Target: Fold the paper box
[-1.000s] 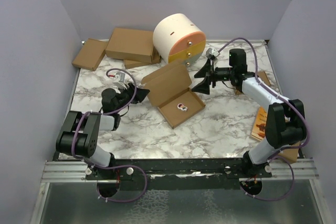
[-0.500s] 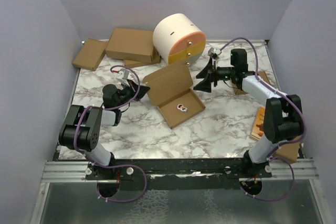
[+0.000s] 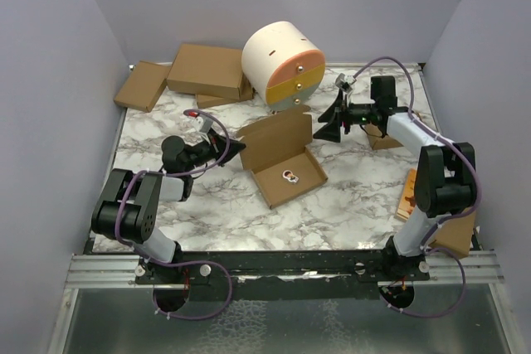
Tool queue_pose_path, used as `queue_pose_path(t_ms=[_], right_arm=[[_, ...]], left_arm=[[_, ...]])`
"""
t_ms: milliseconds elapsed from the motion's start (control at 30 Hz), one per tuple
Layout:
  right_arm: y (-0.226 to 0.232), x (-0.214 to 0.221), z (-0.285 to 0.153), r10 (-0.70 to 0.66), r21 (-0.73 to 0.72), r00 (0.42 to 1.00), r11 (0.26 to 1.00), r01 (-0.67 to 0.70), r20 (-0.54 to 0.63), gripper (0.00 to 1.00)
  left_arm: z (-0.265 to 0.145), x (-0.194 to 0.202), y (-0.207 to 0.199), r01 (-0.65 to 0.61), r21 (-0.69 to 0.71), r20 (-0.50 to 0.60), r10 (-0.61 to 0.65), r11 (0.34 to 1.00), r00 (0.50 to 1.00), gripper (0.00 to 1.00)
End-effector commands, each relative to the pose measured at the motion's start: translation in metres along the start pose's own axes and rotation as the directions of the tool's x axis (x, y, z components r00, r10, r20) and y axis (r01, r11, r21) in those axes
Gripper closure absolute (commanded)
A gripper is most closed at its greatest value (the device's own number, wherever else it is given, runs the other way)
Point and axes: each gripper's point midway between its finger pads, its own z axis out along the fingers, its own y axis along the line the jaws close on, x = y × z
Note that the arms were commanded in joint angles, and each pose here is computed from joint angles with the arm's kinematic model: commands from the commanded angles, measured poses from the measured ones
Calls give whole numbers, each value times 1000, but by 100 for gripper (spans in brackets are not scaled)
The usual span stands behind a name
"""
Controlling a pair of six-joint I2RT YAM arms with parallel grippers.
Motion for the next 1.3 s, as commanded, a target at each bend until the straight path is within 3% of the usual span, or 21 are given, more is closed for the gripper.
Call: queue_pose_path(t_ms=[0, 433, 600, 867, 1133, 1267], right_arm=[[-12, 1, -5, -42, 38, 999, 998, 43, -23, 14], [-27, 14, -6, -11, 58, 999, 998, 14, -42, 17], [-20, 13, -6, -25, 21, 999, 999, 25, -33, 24], [-8, 13, -8, -61, -25, 998, 998, 60, -27, 48], [-4, 11, -10, -89, -28, 996, 996, 88, -25, 84], [3, 6, -11, -104, -37, 995, 994, 103, -8, 95]], left_arm=[[2, -9, -23, -79, 127, 4, 80, 989, 997, 100], [1, -7, -47, -72, 255, 1, 74, 964, 997, 100], [2, -7, -48, -61, 269, 0, 64, 961, 998, 100], [3, -7, -46, -60, 256, -4, 64, 965, 998, 100], [4, -7, -40, -54, 222, -7, 57, 974, 998, 100], [7, -13, -31, -62, 149, 9, 61, 987, 998, 100]])
